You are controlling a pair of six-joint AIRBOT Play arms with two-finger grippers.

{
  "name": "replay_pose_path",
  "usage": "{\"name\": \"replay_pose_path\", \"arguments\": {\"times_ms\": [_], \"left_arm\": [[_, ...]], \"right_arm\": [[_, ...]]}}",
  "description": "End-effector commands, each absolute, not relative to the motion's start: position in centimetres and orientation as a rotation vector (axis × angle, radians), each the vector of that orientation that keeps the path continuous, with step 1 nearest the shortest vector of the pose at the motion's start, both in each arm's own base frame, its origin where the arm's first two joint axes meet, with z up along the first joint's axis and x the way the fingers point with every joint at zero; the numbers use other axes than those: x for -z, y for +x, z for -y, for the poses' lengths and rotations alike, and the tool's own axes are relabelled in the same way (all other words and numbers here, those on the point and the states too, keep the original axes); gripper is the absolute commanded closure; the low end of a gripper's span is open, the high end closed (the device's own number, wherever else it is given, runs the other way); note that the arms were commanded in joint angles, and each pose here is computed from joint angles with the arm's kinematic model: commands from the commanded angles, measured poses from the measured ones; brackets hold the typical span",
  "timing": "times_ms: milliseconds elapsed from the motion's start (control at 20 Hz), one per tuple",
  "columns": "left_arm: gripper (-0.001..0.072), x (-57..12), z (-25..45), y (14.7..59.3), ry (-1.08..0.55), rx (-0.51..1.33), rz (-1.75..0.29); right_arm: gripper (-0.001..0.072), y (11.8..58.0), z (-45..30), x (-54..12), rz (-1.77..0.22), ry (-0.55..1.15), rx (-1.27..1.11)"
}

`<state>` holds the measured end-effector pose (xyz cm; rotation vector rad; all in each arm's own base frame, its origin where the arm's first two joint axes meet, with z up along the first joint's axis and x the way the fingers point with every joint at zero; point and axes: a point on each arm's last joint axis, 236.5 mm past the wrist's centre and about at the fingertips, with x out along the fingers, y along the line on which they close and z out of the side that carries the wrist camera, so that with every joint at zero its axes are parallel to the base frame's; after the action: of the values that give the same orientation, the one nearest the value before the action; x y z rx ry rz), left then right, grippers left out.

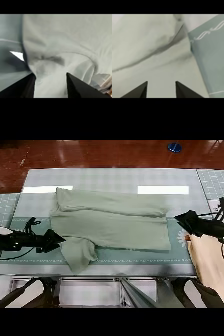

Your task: Fold the shirts.

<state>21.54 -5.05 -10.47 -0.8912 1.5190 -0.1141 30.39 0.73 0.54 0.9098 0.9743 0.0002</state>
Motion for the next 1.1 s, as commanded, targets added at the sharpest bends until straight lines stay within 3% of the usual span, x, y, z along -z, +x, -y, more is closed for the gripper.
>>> {"name": "replay_pose_path", "arguments": {"times_ms": [0, 50, 100, 200, 500, 850, 1050], "left_arm": [[0.0223, 11.3, 6.1, 22.2, -0.819, 0.119, -1.507], [0.0364, 11.2, 6.4, 22.2, -0.811, 0.128, -1.513], [0.0664, 11.1, 6.5, 22.2, -0.817, 0.129, -1.517], [0.0681, 10.5, 6.6, 22.2, -0.817, 0.148, -1.526], [0.0680, 8.8, 6.8, 23.1, -0.800, 0.201, -1.523], [0.0680, 8.8, 6.8, 23.1, -0.800, 0.201, -1.524], [0.0680, 8.8, 6.8, 23.1, -0.799, 0.199, -1.521]], "right_arm": [[0.0302, 29.1, 3.9, -0.4, -0.951, 0.968, 0.123], [0.0302, 27.0, 5.2, 1.0, -1.026, 0.941, 0.180], [0.0302, 24.6, 5.5, 2.6, -1.124, 0.922, 0.217], [0.0302, 20.9, 3.8, 5.1, -1.292, 0.908, 0.211], [0.0302, 16.8, -1.3, 9.1, -1.486, 0.906, 0.139], [0.0302, 17.9, -2.6, 10.2, -1.502, 1.000, 0.098], [0.0307, 21.5, -3.3, 10.7, -1.397, 1.133, 0.062]]}}
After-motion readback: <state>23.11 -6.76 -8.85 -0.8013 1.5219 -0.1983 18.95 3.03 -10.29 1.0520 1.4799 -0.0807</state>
